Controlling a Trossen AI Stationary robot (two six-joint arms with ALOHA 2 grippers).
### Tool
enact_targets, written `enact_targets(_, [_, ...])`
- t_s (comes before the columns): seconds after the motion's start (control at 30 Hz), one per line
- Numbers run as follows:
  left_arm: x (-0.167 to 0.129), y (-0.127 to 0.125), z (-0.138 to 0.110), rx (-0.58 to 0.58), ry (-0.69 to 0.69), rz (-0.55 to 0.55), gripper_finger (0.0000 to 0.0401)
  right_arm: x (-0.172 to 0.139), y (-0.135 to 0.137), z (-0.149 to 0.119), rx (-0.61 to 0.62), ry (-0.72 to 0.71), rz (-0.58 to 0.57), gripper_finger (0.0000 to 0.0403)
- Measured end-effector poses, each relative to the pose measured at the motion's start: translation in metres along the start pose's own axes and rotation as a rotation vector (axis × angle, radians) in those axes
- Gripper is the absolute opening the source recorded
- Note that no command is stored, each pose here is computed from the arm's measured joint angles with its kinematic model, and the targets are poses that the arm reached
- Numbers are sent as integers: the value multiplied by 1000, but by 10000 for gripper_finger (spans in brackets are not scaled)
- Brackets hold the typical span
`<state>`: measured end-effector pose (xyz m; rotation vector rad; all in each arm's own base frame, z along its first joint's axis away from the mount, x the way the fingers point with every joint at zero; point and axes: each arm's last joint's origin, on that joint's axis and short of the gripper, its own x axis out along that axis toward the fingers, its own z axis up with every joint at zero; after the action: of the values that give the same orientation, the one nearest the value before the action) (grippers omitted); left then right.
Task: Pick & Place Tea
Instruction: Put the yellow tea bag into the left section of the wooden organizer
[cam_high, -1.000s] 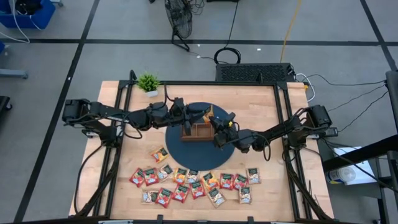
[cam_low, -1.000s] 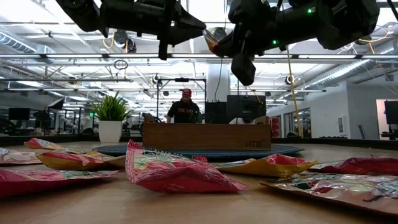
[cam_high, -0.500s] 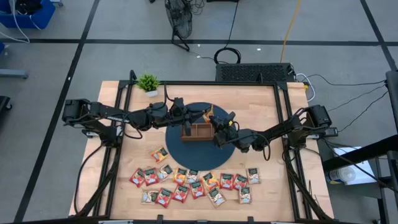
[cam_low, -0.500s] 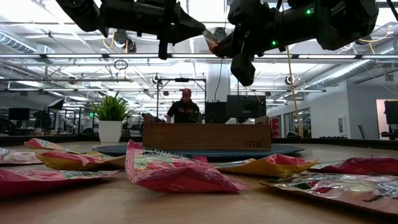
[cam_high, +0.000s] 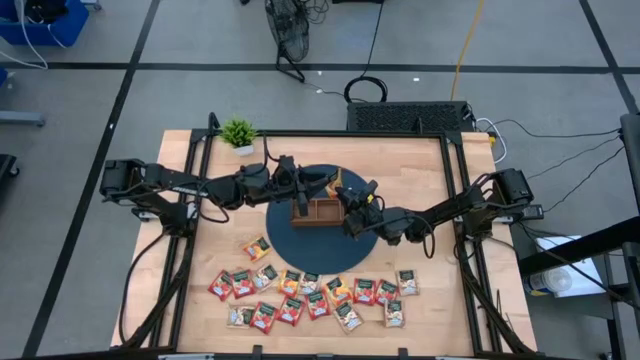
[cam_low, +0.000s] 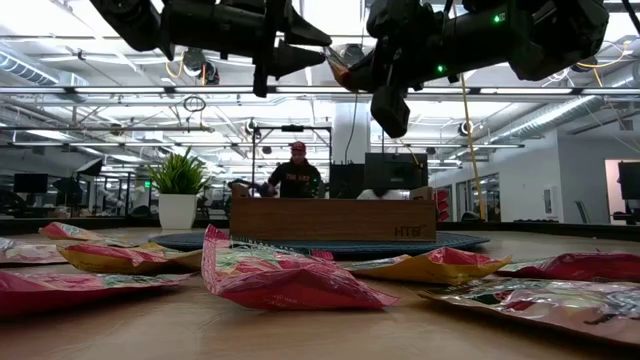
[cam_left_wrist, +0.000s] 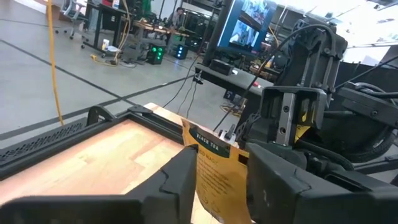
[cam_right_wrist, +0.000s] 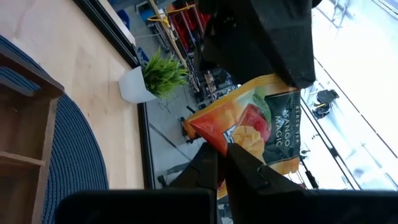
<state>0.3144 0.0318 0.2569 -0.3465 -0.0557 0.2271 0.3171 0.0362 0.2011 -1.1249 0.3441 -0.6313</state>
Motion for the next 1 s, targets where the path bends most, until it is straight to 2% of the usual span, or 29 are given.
enact_targets(0.07, [0,1,1,0,7,-19,99,0,0,0,0,0,0,4])
enact_targets(0.2, [1,4,2,16,13,-37,19,0,0,0,1,1,-1,4])
enact_targets(0.23, [1,5,2,26,12,-35,11,0,0,0,3,2,-1,4])
enact_targets(0.47, [1,6,2,217,17,-60,3,-1,0,1,79,-2,1,15])
enact_targets(0.7, [-13,-13,9,559,35,-116,2,-3,1,1,253,42,-17,49])
enact_targets(0.9, [-33,-25,11,742,132,-173,1,-14,7,9,334,40,12,68])
enact_targets(1.0, [-41,-24,7,760,206,-185,1,-22,11,15,375,22,35,74])
